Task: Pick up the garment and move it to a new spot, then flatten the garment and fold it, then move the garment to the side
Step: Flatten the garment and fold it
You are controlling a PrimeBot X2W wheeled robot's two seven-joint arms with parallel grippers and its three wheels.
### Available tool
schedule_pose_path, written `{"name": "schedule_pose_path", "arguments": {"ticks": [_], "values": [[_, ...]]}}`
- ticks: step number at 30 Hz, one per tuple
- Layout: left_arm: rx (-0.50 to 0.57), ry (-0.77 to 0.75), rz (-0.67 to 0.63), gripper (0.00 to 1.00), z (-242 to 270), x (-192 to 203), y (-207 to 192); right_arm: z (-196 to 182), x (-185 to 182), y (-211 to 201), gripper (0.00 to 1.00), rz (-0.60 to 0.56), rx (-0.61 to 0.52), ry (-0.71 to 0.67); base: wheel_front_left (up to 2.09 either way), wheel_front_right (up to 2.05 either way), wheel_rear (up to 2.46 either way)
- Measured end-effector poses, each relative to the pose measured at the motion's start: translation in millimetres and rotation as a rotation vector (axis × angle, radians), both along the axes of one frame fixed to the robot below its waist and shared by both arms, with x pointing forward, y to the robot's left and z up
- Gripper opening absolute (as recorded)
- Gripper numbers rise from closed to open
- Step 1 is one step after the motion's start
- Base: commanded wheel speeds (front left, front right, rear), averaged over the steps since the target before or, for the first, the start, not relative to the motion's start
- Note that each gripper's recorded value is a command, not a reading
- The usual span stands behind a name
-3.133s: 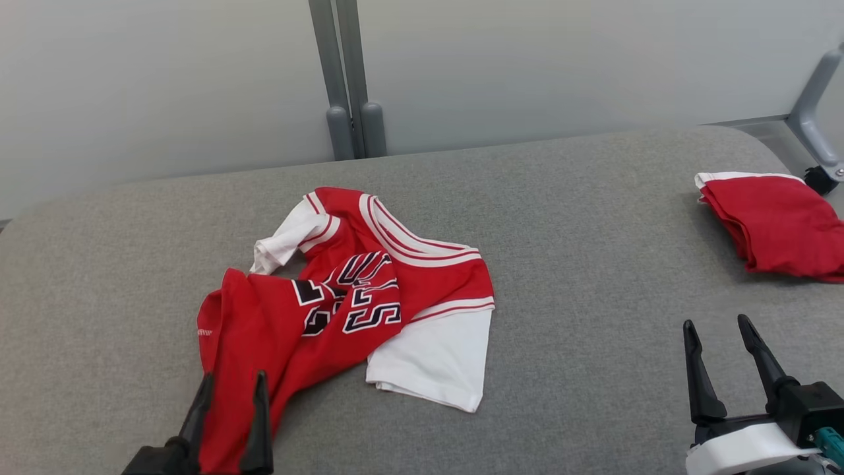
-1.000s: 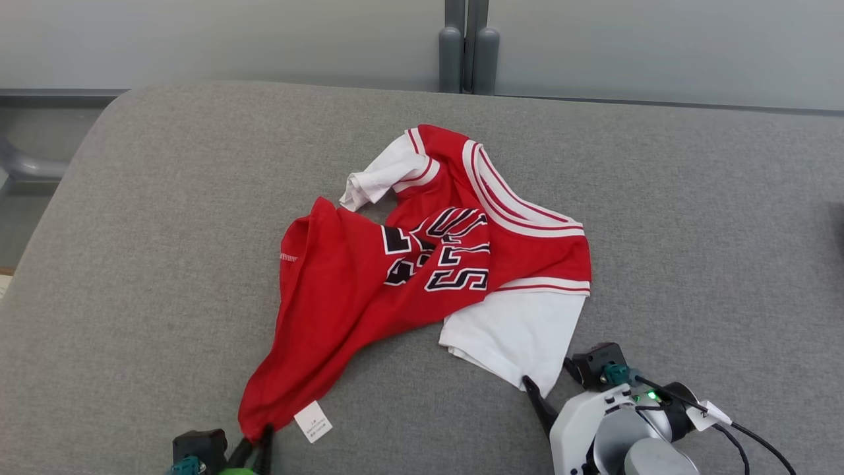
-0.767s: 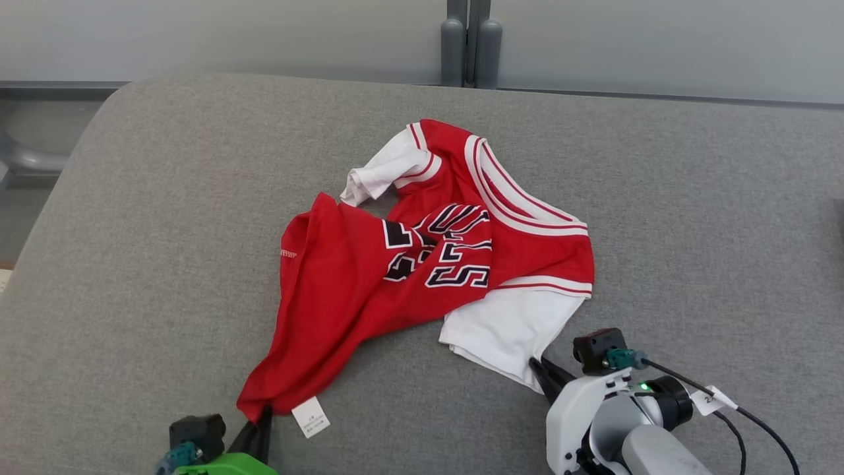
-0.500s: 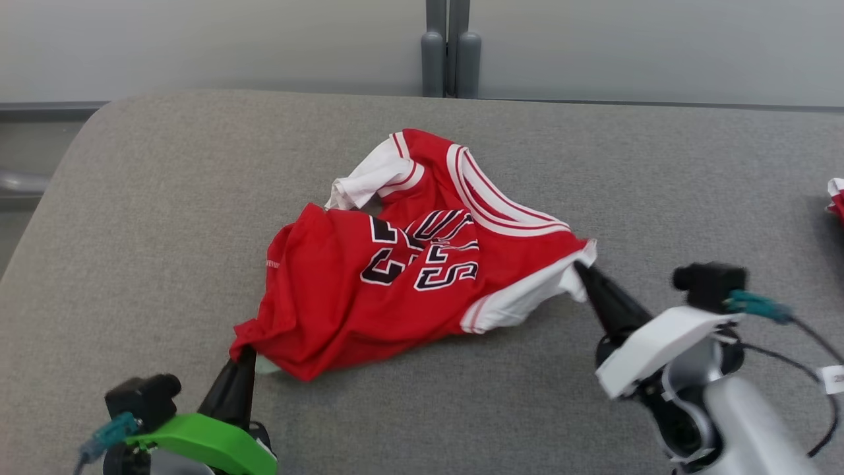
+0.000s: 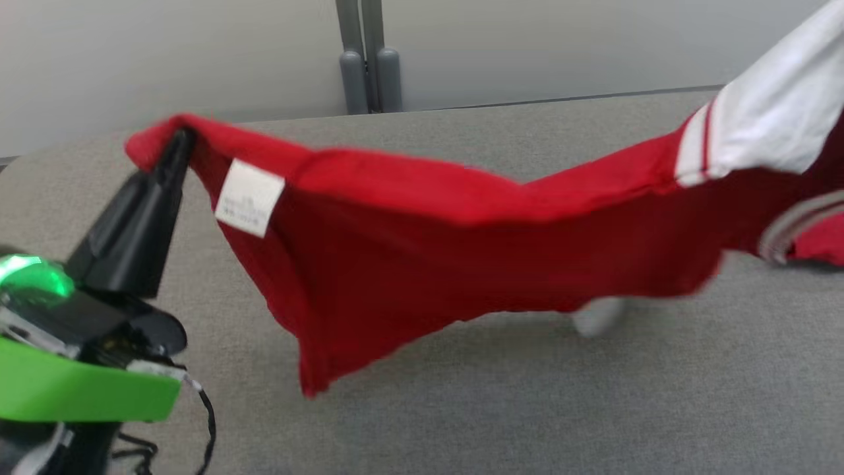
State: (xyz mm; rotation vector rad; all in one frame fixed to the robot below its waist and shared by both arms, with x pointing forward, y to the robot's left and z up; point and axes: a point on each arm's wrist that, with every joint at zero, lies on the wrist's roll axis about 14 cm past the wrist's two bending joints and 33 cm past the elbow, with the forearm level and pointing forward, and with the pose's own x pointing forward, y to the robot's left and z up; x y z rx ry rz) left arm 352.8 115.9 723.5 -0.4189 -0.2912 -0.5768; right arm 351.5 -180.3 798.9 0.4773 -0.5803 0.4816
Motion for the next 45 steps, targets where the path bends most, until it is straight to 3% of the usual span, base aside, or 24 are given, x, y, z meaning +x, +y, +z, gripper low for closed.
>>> {"name": "schedule_pose_path", "arguments": {"ticks": [4, 11, 16, 19, 22, 26, 30, 36, 40, 45], "values": [[0.036, 0.002, -0.038, 0.00, 19, 32, -10, 22, 23, -27, 0.00, -0.082, -0.016, -0.005, 0.00, 0.00, 0.00], [0.095, 0.079, -0.020, 0.00, 24, 137, -33, 33, 108, -61, 0.00, -0.211, -0.038, 0.095, 0.00, 0.00, 0.00], [0.145, 0.068, 0.165, 0.00, 17, 233, -19, 29, 192, -51, 0.00, -0.256, 0.013, 0.106, 0.00, 0.00, 0.00], [0.114, -0.006, 0.284, 0.00, 20, 278, 0, 27, 229, -44, 0.00, -0.282, 0.048, 0.065, 0.00, 0.00, 0.00], [0.158, -0.050, 0.330, 0.00, 2, 311, 3, 6, 260, -34, 0.00, -0.271, 0.065, 0.071, 0.00, 0.00, 0.00], [0.216, 0.044, 0.304, 0.00, -74, 341, -1, -69, 289, -18, 0.00, -0.227, 0.045, 0.206, 0.00, 0.00, 0.00], [0.252, 0.183, 0.250, 0.00, -166, 331, -10, -178, 276, -24, 0.00, -0.218, 0.031, 0.428, 0.00, 0.00, 0.00], [0.295, 0.376, 0.192, 0.00, -277, 258, -15, -303, 192, -33, 0.00, -0.213, 0.064, 0.722, 0.00, 0.00, 0.00], [0.309, 0.463, 0.173, 0.00, -315, 196, -9, -328, 139, -38, 0.00, -0.224, 0.108, 0.791, 0.00, 0.00, 0.00], [0.317, 0.549, 0.169, 0.00, -338, 114, -1, -329, 81, -41, 0.00, -0.225, 0.147, 0.821, 0.00, 0.00, 0.00]]}}
